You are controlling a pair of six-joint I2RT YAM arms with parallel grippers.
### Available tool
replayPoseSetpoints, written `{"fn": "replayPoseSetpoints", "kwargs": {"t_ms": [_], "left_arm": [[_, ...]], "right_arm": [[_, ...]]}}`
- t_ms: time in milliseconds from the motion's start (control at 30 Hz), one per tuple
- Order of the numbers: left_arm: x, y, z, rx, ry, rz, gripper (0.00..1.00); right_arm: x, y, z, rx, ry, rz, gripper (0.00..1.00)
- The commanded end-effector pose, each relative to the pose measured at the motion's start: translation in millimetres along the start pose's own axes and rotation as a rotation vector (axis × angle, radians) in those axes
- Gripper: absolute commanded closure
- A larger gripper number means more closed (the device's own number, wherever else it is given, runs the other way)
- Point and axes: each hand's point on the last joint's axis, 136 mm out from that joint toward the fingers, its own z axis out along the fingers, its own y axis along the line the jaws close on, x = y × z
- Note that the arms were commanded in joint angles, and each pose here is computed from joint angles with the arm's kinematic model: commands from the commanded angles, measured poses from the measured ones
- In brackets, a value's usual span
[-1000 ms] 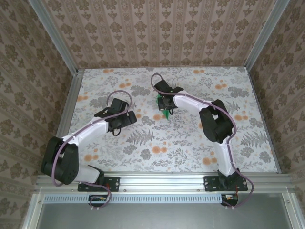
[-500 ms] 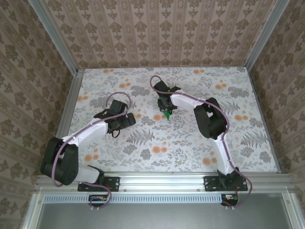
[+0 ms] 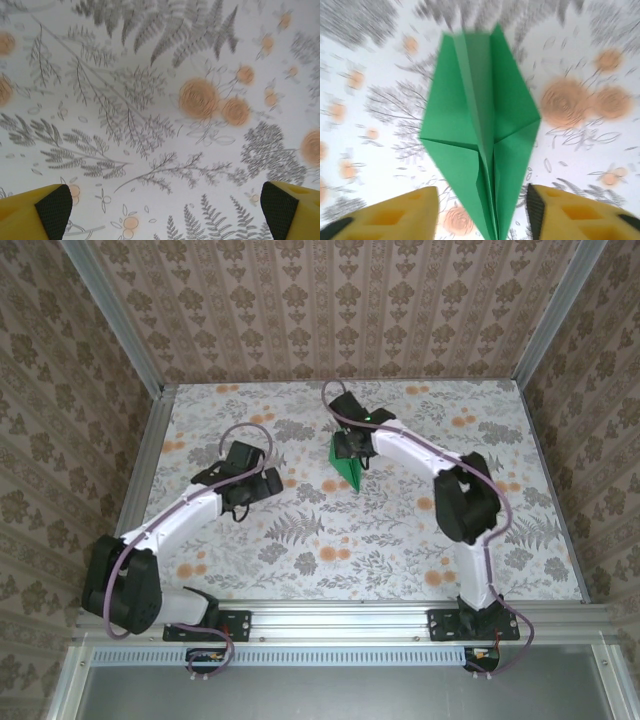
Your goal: Fold a paper plane with a square sheet of paper (pick it up from the middle)
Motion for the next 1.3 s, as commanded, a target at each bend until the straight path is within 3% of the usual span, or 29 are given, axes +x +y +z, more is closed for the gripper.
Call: {"fn": "replayPoseSetpoints", "kwargs": {"t_ms": [0,167,267,300,467,567,700,800,967,1267], "left_arm": [[-28,6,-18,0.003,-0.097,0.016,0.00],[-54,28,-26,-0.003,-0.226,-0.008,0.00],[-70,46,-32,-0.044,-0.299,0.006,0.00],[-76,55,-34,-0.066,-0.323,0.011,0.00],[-95,105,-43,-0.235,-0.431,-0.002,0.00],[-97,127,-45,-0.225,-0.461,-0.060,0.00],[-94,148,-45,-0.255,-0.505,-0.053,0.00],[-91,156,-41,-0.277,-0.547,0.007,0.00],[-89,150,-30,-0.221,-0.604,0.109,0.00],[-91,120,-1,-0.061,-0.648,0.280,0.00]], "right_arm": [[-22,-16,-52,0.015,-0.130,0.012,0.39],[-40,-57,-96,0.055,-0.312,0.046,0.25],[-41,-88,-121,0.130,-0.440,0.041,0.03],[-41,-99,-131,0.155,-0.488,0.045,0.00],[-24,-170,-152,0.350,-0.603,0.137,0.00],[-5,-220,-152,0.561,-0.663,0.234,0.00],[32,-262,-127,0.666,-0.694,0.324,0.00],[56,-283,-105,0.701,-0.642,0.365,0.00],[71,-291,-55,0.679,-0.491,0.286,0.00],[51,-258,-28,0.416,-0.619,0.117,0.00]]}}
